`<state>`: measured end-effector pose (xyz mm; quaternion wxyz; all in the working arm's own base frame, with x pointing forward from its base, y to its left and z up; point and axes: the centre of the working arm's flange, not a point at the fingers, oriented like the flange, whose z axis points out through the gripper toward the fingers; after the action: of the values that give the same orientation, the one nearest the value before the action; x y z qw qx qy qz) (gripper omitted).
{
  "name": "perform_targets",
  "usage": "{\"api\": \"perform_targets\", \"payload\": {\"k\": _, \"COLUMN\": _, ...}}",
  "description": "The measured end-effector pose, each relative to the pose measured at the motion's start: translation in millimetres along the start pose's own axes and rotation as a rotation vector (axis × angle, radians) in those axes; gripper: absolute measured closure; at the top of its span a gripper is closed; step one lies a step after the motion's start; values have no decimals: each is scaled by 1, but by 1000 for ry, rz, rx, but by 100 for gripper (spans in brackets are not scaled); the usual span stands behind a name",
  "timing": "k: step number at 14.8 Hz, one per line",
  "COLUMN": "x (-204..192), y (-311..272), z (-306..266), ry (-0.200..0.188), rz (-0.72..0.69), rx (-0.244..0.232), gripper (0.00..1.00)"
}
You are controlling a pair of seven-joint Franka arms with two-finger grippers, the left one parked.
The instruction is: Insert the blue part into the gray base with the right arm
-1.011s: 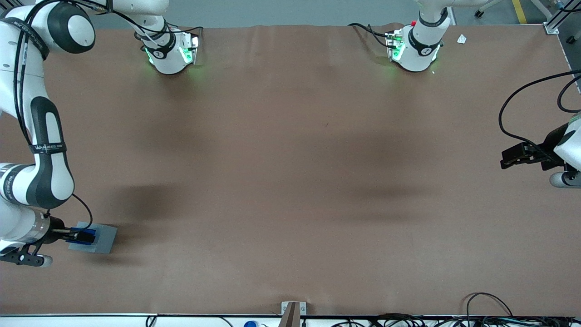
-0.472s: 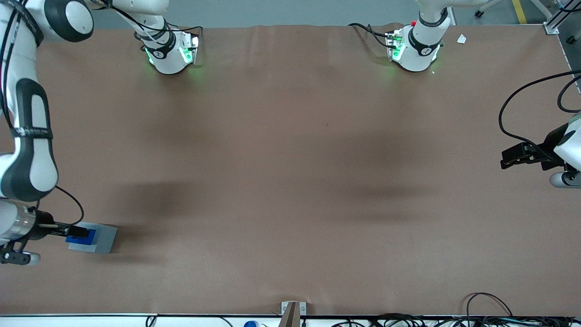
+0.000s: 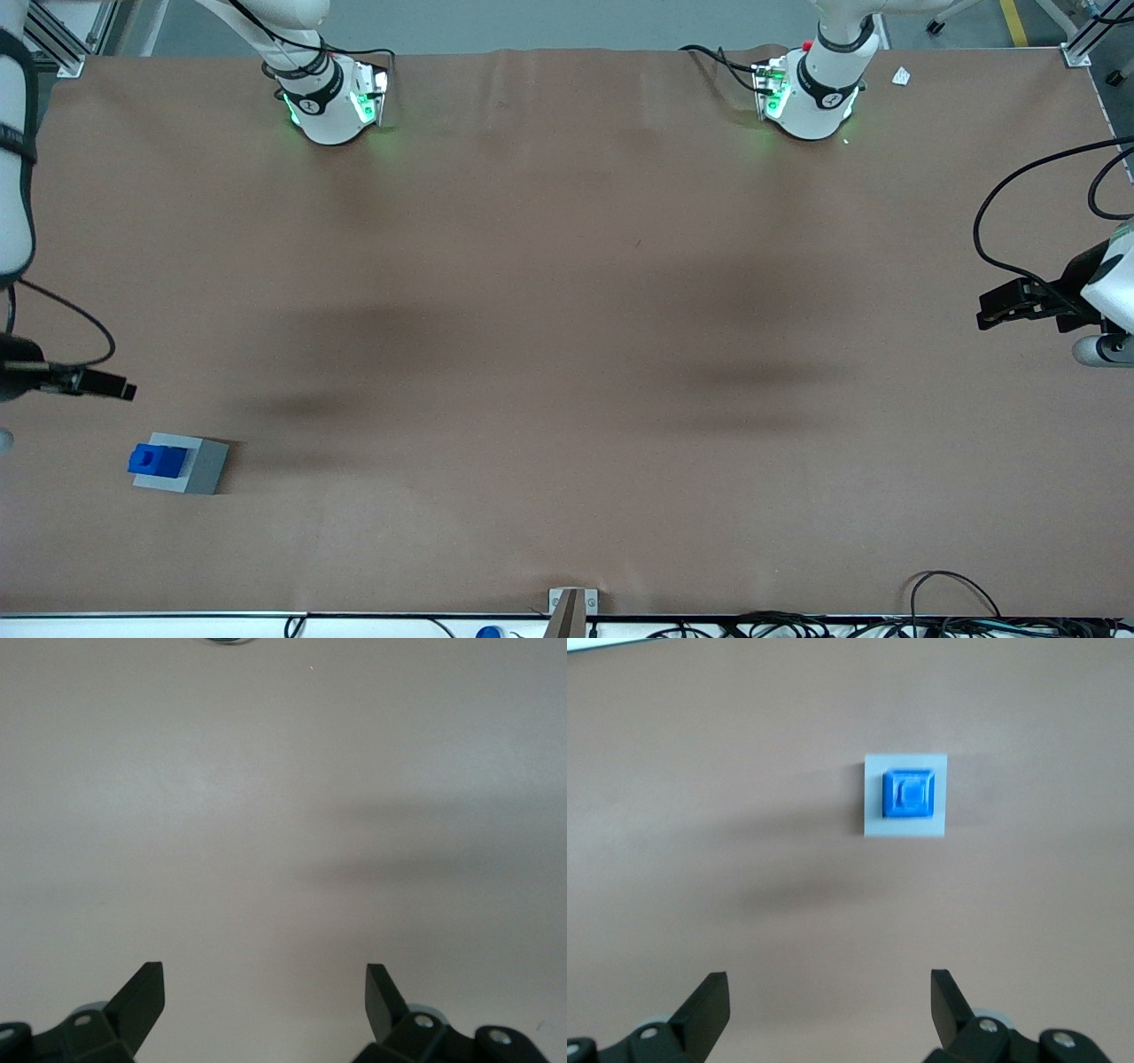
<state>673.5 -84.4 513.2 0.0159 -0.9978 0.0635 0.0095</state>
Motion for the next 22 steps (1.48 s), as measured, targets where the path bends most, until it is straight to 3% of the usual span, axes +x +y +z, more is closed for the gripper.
{"api": "perform_targets", "payload": {"k": 6, "x": -98, "y": -48, "z": -99, "ry": 34, "rz": 16, "rx": -46, "gripper": 0}}
{"api": "perform_targets", "payload": {"k": 10, "x": -138, "y": -61, "z": -121, "ry": 45, "rz": 3, "rx": -73, "gripper": 0}}
{"api": "perform_targets", "payload": {"k": 22, "x": -151, "y": -63, "z": -121, "ry": 46, "rz": 2, "rx": -83, "gripper": 0}}
